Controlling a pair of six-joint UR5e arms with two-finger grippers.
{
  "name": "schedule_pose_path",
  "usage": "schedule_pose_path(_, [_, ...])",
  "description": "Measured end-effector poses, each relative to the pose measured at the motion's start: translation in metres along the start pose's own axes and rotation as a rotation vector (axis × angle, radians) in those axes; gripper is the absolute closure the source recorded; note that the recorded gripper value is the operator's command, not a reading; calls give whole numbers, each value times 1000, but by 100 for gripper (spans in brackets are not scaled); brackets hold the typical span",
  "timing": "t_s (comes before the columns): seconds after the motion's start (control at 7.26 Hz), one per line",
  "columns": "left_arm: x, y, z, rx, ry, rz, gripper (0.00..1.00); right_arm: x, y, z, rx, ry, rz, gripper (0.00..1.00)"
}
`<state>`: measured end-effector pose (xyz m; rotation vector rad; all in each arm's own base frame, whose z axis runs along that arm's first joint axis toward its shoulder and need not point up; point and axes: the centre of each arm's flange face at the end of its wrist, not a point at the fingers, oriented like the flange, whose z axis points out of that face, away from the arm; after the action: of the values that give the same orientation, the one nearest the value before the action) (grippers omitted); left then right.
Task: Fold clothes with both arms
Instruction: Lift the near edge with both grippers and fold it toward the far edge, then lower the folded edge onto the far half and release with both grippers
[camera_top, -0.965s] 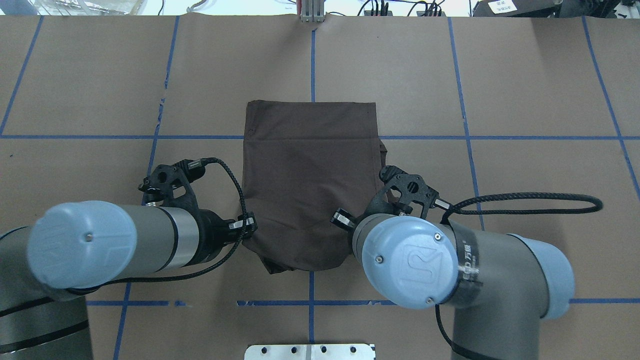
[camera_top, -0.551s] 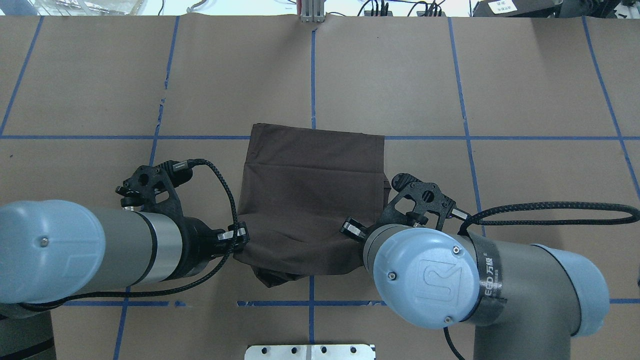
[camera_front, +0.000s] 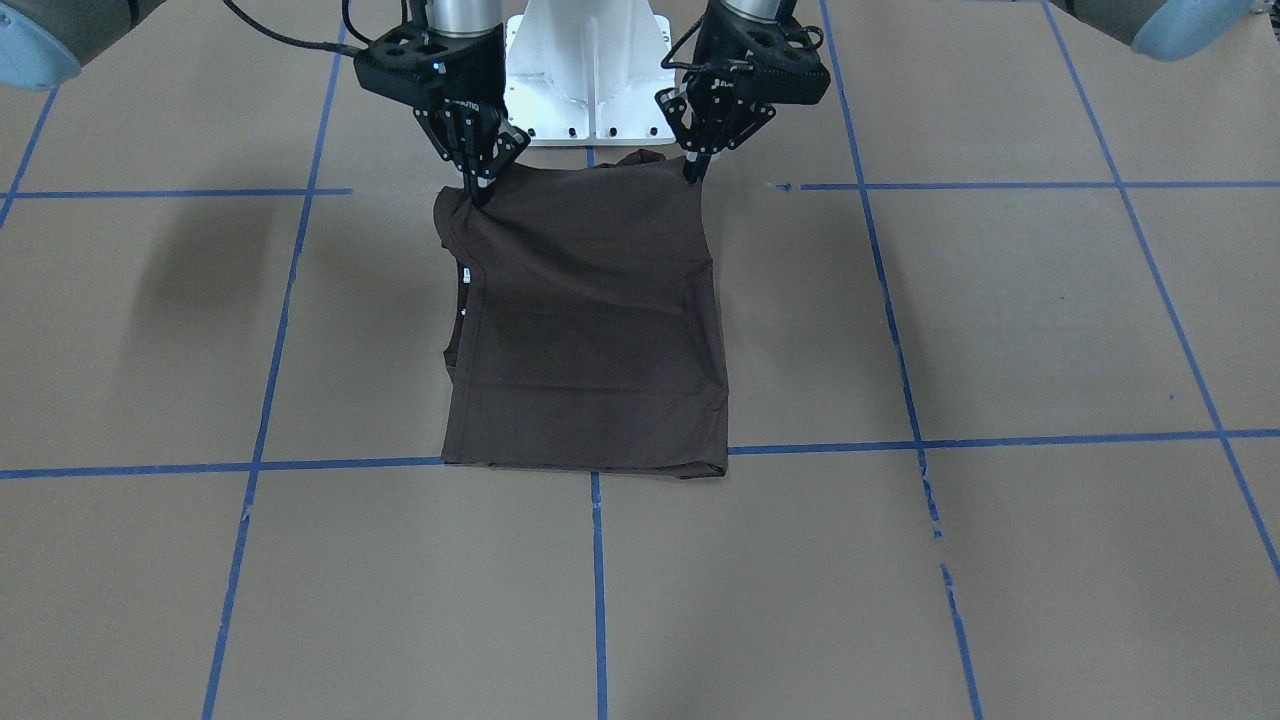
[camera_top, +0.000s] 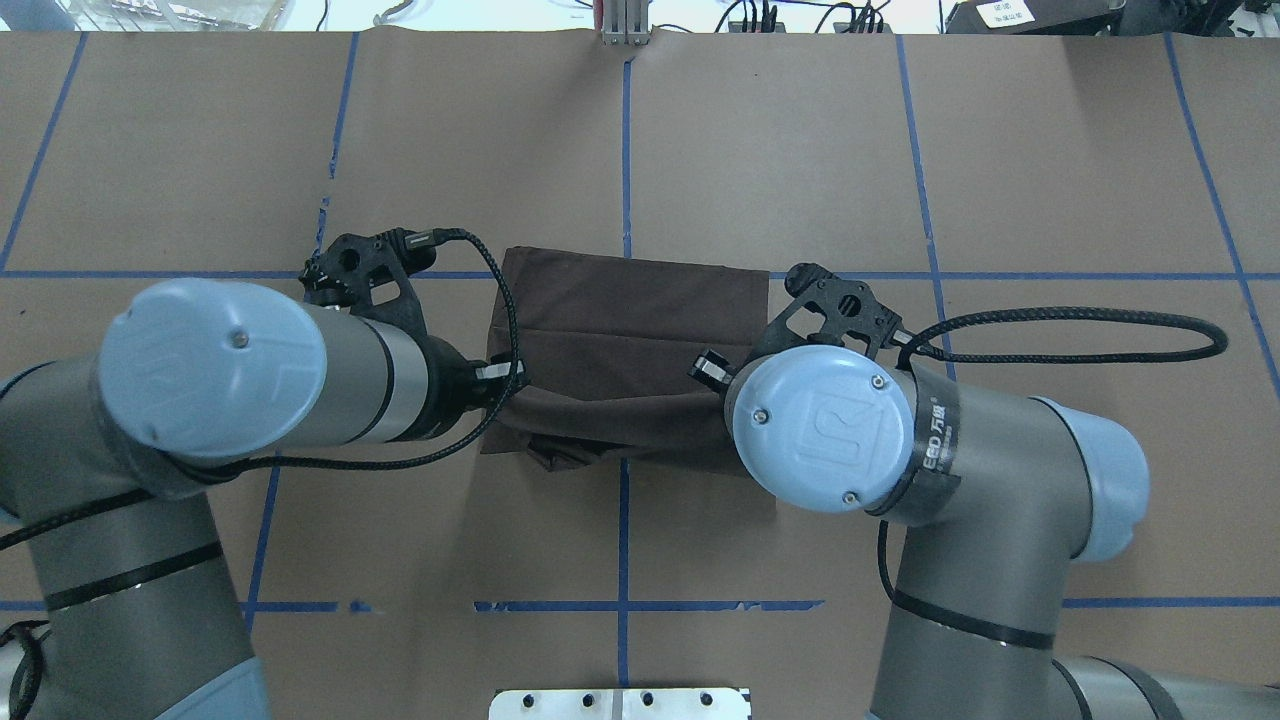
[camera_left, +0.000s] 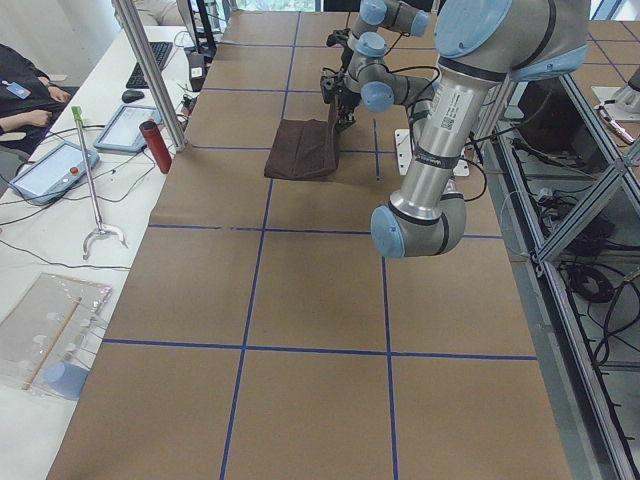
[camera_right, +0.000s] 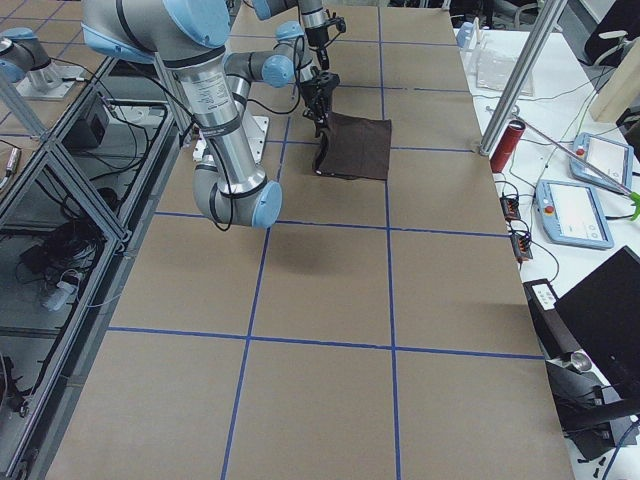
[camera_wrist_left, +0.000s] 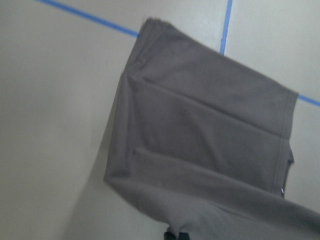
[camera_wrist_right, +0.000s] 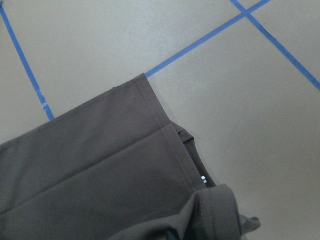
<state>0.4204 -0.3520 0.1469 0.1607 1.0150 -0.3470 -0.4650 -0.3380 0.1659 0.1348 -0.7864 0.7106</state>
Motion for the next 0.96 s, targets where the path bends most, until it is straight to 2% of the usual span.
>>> schedule_pose_path(0.28, [12,-47,28,61,-28,20,100,-21,-25,49,34,-16,5,100])
schedule_pose_path(0.55, [23,-93,70,109,-41,30,100,-49,-40,88,59,12,11,100])
schedule_pose_path(0.69, [24,-112,94,125,-47,36,100,-60,-41,106,65,20,14,100])
schedule_pose_path(0.96, [13,-132,137,136,-61,46,100,-68,-44,146,65,-2,20,100])
